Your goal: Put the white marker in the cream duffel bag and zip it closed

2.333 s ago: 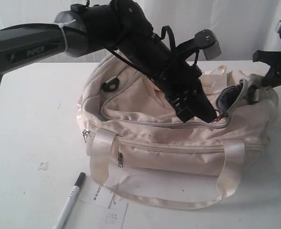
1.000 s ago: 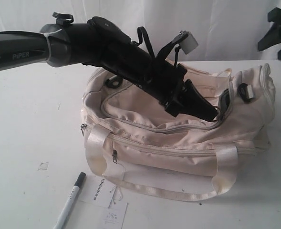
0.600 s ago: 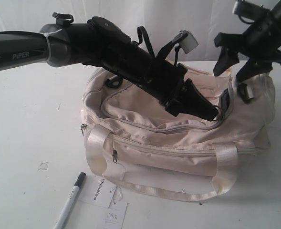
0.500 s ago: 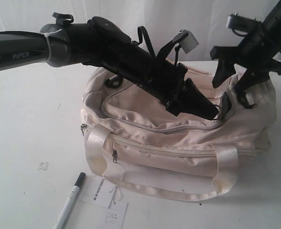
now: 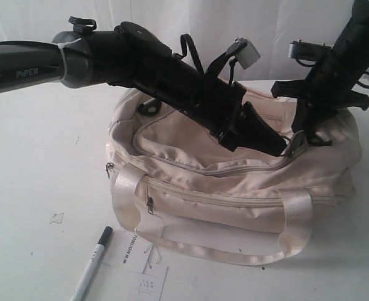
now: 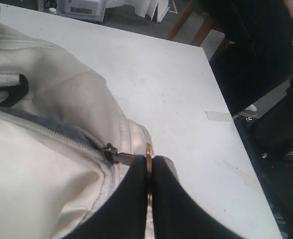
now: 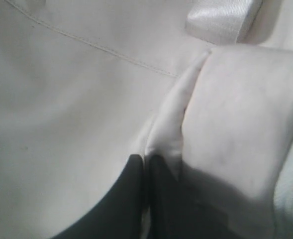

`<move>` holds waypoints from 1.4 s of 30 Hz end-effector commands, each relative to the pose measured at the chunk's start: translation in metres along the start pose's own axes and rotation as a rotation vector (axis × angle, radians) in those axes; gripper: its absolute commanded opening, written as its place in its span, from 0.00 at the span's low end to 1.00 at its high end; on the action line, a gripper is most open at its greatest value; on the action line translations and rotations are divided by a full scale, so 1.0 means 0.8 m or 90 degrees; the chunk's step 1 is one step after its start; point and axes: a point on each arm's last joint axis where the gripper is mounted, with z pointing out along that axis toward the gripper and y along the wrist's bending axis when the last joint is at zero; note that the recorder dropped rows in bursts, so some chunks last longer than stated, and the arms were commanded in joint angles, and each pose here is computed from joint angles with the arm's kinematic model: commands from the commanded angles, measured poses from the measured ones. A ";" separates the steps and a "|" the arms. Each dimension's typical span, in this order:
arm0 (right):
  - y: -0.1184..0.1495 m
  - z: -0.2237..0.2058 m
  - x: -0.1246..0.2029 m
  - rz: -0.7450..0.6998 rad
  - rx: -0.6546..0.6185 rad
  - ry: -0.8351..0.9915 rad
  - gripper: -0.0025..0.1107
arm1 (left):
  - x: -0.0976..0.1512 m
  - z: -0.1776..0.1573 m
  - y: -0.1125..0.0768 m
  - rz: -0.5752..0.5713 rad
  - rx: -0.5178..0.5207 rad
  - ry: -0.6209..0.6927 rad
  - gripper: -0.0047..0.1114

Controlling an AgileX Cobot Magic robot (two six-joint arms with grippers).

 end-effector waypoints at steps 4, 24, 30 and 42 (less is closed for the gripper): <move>-0.018 -0.001 -0.010 -0.024 0.074 -0.058 0.02 | -0.005 -0.001 -0.012 0.005 0.029 -0.002 0.04; -0.114 -0.030 -0.011 0.103 0.084 -0.149 0.02 | 0.030 -0.026 -0.003 -0.074 0.019 0.166 0.04; -0.093 -0.033 -0.019 -0.007 -0.016 -0.187 0.04 | 0.022 -0.027 -0.012 -0.055 0.077 0.123 0.04; -0.055 -0.085 -0.006 -0.325 -0.074 -0.250 0.54 | 0.001 -0.021 -0.014 -0.035 0.078 0.009 0.04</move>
